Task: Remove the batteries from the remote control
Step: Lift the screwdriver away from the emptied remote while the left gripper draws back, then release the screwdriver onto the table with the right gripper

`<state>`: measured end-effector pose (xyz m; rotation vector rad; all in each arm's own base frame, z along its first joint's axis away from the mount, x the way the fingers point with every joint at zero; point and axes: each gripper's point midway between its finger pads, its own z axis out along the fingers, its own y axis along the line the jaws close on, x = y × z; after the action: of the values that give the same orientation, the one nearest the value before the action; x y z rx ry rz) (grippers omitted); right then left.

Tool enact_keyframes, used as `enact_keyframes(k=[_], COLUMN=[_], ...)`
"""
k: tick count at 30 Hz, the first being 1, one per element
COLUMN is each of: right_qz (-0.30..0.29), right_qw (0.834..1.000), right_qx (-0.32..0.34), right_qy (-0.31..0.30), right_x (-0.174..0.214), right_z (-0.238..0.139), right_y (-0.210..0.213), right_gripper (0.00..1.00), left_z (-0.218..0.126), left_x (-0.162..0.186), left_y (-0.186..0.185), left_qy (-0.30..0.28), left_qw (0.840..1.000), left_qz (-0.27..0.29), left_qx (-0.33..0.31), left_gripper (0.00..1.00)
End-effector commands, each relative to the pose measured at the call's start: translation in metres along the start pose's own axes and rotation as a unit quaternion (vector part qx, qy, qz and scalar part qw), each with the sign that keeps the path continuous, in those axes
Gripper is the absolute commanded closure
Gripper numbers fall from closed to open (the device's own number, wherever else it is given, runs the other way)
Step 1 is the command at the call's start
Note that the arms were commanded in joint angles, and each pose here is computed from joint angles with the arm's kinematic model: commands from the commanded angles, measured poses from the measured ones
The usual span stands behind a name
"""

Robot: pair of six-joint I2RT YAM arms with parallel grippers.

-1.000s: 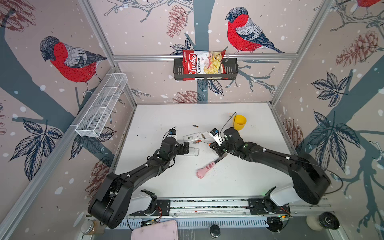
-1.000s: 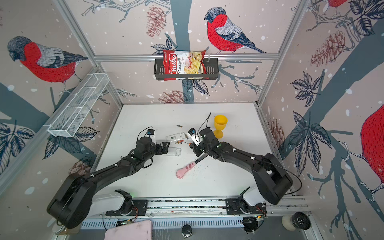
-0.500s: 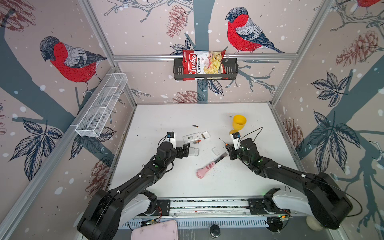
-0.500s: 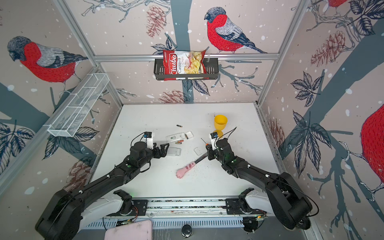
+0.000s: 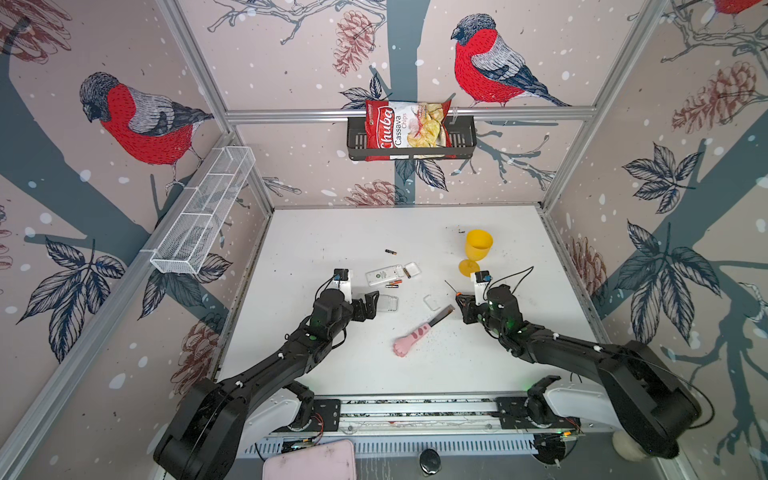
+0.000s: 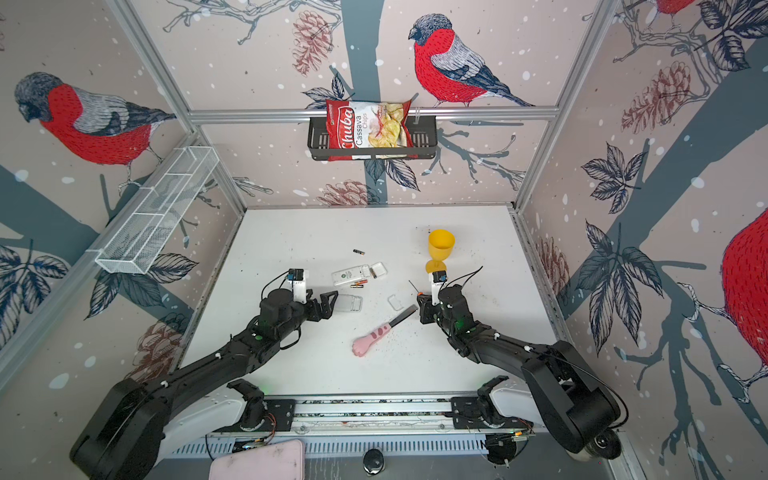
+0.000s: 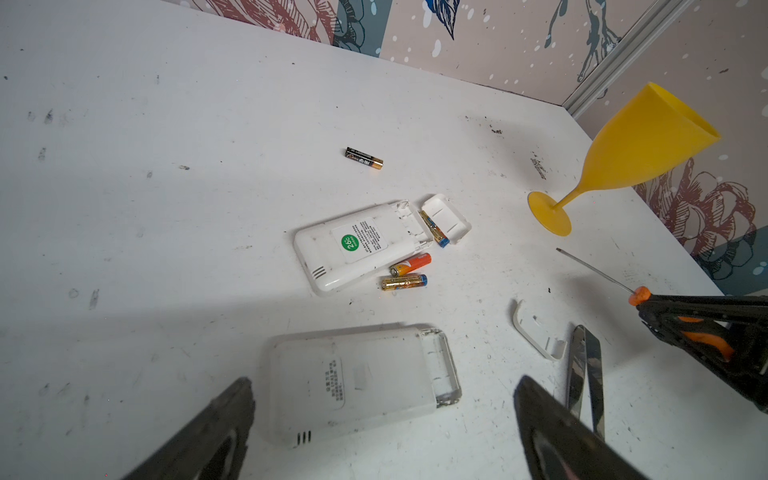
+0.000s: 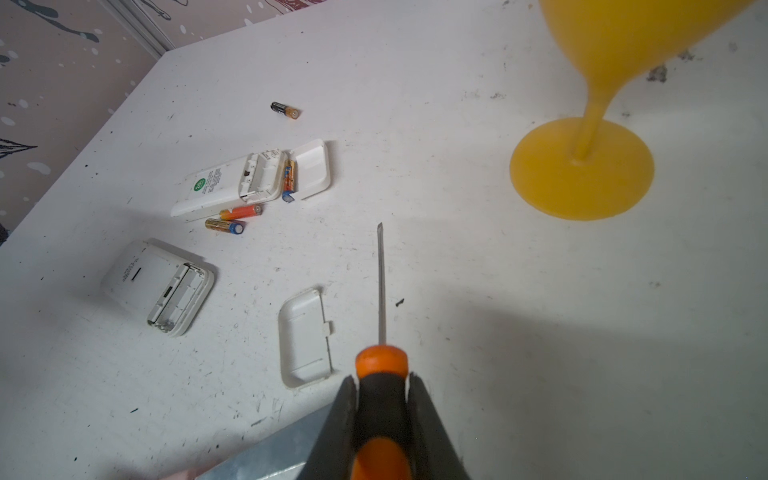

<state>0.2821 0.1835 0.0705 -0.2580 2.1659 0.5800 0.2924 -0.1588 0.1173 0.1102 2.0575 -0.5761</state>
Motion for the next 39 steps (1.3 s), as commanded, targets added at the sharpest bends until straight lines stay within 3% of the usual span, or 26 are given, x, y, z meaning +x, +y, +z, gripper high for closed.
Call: enact_keyframes(k=[1,11,18,22,27,34,39], right_qz=[0.015,0.043,0.046,0.043,0.038,0.055,0.091], right_qw=[1.0,0.999,0.999,0.999,0.998,0.981,0.955], right_qx=[-0.003,0.006,0.008,0.01,0.02,0.089,0.154], right_qy=[0.004,0.023,0.026,0.016,-0.042,-0.166,-0.235], right_x=[0.004,0.016,0.017,0.008,-0.024,-0.082,-0.106], right_z=[0.004,0.014,0.016,0.01,-0.011,-0.064,-0.098], right_y=[-0.002,-0.009,-0.01,-0.009,-0.009,-0.041,-0.085], right_gripper=[0.85,0.58,0.5,0.47,0.47,0.34,0.24], left_z=[0.0,-0.006,-0.014,-0.028,-0.042,-0.028,-0.024], left_x=[-0.013,-0.019,-0.033,-0.059,-0.092,-0.104,-0.123], left_y=[-0.004,-0.001,0.008,0.018,0.028,0.068,0.076], left_qy=[-0.026,-0.052,-0.086,-0.143,-0.187,-0.146,-0.156], left_qw=[1.0,0.999,0.996,0.987,0.976,0.972,0.972], left_qz=[0.007,-0.002,-0.015,-0.024,-0.052,-0.125,-0.07], left_qx=[0.007,0.0,-0.027,-0.064,-0.098,-0.136,-0.163], left_gripper=[0.03,0.03,0.03,0.03,0.03,0.03,0.03])
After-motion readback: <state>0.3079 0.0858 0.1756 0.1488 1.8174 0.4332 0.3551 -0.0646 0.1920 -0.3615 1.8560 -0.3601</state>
